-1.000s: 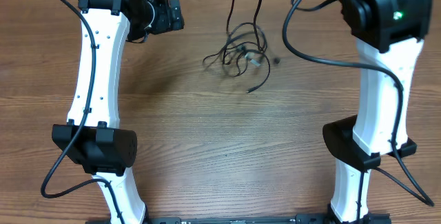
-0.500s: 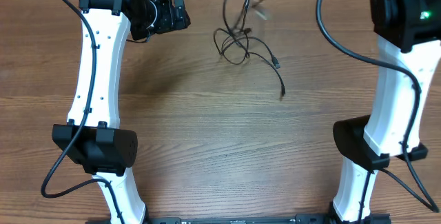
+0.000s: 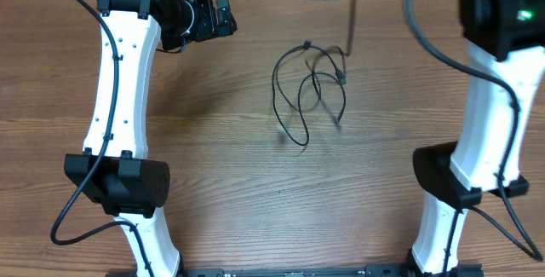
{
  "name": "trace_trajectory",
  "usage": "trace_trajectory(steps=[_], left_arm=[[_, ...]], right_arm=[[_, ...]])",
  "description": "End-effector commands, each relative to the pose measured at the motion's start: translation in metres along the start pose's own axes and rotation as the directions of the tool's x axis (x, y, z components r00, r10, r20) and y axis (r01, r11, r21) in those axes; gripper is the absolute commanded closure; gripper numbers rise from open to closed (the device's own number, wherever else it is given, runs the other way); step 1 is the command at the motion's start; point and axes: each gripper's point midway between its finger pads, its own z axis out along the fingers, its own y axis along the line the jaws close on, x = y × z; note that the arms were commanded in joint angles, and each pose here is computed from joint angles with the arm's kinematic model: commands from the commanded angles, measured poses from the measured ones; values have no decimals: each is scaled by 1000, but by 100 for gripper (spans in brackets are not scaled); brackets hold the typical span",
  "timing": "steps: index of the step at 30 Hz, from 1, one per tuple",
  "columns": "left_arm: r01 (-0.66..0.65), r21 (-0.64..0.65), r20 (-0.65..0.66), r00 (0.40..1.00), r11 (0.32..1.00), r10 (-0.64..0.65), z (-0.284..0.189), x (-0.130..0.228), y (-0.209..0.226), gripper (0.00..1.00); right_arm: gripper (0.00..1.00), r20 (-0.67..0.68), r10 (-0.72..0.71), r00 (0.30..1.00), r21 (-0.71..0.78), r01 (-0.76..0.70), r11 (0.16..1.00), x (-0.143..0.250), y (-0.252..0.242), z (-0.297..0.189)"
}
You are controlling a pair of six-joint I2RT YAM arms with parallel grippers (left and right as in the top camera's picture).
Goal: Untangle cables
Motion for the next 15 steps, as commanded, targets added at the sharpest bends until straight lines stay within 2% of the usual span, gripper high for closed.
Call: trace_trajectory(steps=[1, 2, 3, 4, 5, 6, 7, 11, 15], left_arm=[[-31, 16, 17, 999, 999, 30, -9, 0, -6, 0], [-31, 16, 17, 999, 999, 30, -9, 0, -6, 0], [-31, 17, 18, 999, 999, 31, -9, -1, -6, 0], [-31, 17, 19, 999, 999, 31, -9, -1, -6, 0], [-31, 18, 19, 999, 999, 31, -9, -1, -6, 0], [-31, 18, 19, 999, 999, 31, -9, -1, -7, 0], [-32, 24, 18, 999, 999, 31, -9, -1, -7, 0], [-32, 94, 3, 999, 995, 32, -10, 2, -19, 1], [-48, 238, -1, 999, 970, 50, -15, 2, -44, 5]], right_arm=[[96, 31, 222, 974, 155, -224, 962, 1, -25, -12], [96, 16, 285, 958, 247, -280, 928, 17, -46, -14], [96, 19, 383, 924, 404, -357, 842, 45, -81, -24], [96, 29, 432, 901, 495, -389, 777, 63, -101, -32], [96, 50, 493, 869, 620, -414, 666, 90, -128, -48], [96, 55, 518, 854, 669, -416, 616, 105, -141, -54], [96, 47, 535, 843, 696, -412, 588, 116, -149, -56], [96, 8, 539, 842, 685, -397, 611, 126, -160, -47], [96, 38, 550, 834, 708, -411, 574, 130, -170, -51]])
